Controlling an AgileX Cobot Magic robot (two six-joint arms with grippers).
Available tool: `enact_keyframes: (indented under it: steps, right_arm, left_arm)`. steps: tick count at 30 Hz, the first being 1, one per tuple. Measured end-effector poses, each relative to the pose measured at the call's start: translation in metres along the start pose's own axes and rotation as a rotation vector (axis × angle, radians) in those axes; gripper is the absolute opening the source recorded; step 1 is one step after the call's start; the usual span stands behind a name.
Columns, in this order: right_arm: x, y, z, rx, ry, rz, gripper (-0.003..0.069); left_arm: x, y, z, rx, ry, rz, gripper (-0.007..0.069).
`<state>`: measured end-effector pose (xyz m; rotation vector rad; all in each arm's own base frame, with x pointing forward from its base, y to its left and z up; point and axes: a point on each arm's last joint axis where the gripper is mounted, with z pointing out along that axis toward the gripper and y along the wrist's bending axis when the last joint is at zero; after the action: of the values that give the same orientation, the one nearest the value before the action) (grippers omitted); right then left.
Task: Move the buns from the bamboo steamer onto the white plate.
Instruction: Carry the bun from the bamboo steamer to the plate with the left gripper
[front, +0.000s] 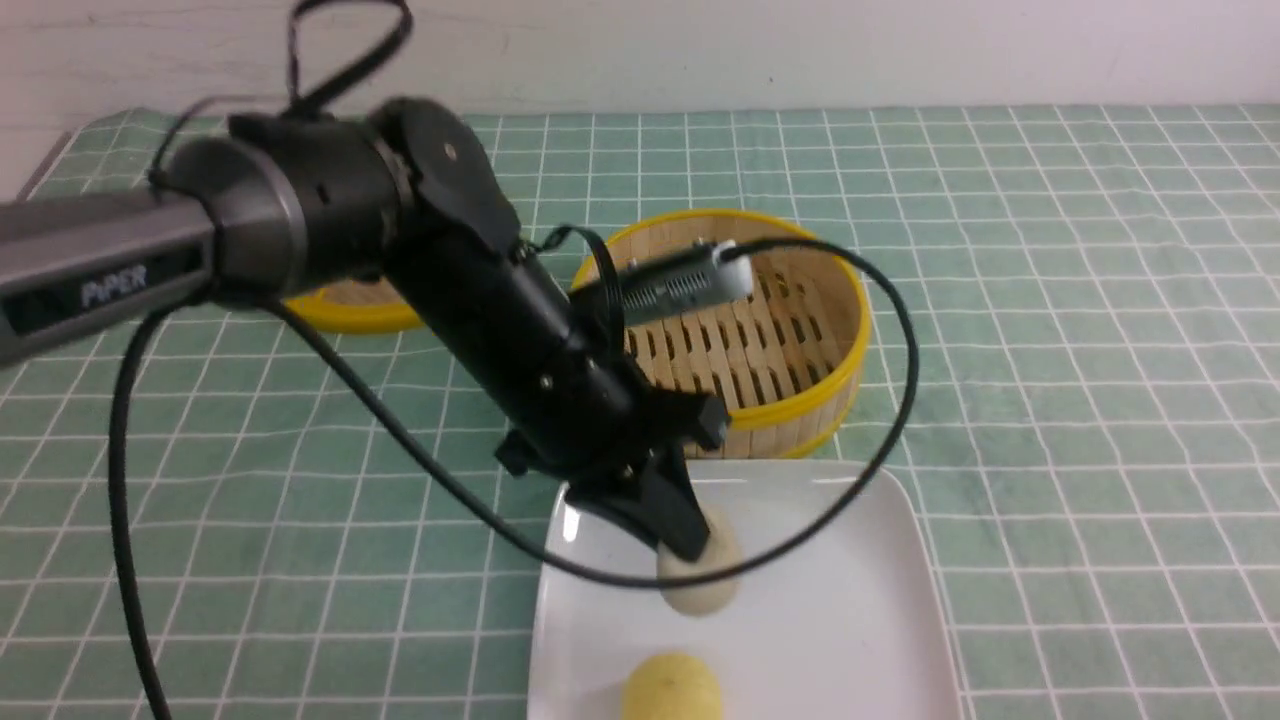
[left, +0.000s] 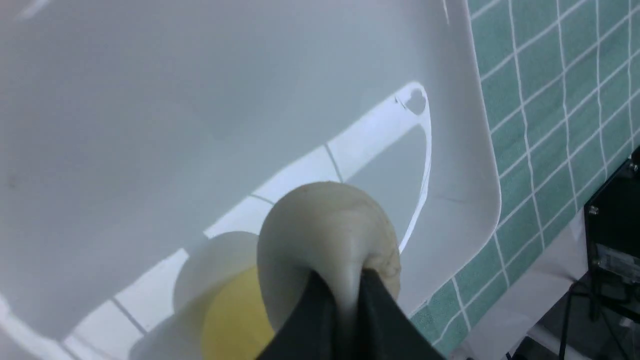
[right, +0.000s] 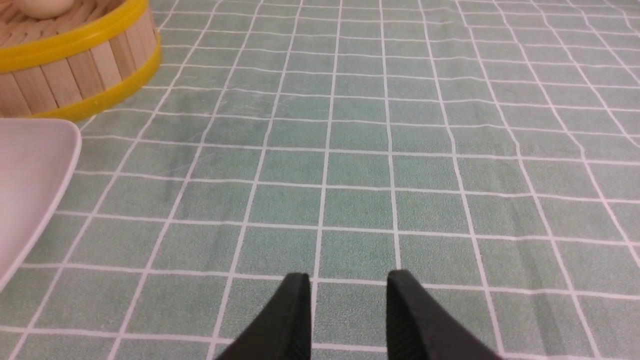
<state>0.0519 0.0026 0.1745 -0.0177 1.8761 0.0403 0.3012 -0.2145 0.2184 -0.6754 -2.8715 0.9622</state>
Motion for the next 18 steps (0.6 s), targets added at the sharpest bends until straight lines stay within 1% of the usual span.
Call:
enact_keyframes:
  steps: [1,4,7,10,14,15,16,18]
  right_arm:
    - [0.0,0.0,0.0,0.0,0.0,0.0,0.024]
    - [0.0,0.0,0.0,0.0,0.0,0.0,0.024]
    - [0.0,0.0,0.0,0.0,0.0,0.0,0.024]
    - [0.0,0.0,0.0,0.0,0.0,0.0,0.024]
    - [0.0,0.0,0.0,0.0,0.0,0.0,0.024]
    - [0.0,0.0,0.0,0.0,0.0,0.0,0.024]
    - [0.0,0.0,0.0,0.0,0.0,0.0,0.024]
    - [0.0,0.0,0.0,0.0,0.0,0.0,0.024]
  left_arm:
    - [0.002,0.003,0.01,-0.001,0.009,0.004,0.0037]
    - [0.0,0.008,0.02,-0.019,-0.006,0.008,0.0052]
    - [-0.003,0.013,0.025,-0.035,-0.029,-0.01,0.0095]
    - [-0.004,0.016,0.028,-0.054,-0.034,-0.047,0.0178]
    - [-0.004,0.021,0.027,-0.1,-0.031,-0.069,0.0313]
    - [-0.004,0.021,0.027,-0.1,-0.031,-0.069,0.0319]
    - [-0.005,0.023,0.026,-0.134,-0.029,-0.056,0.0362]
    - [-0.009,0.023,0.021,-0.174,-0.039,-0.024,0.0394]
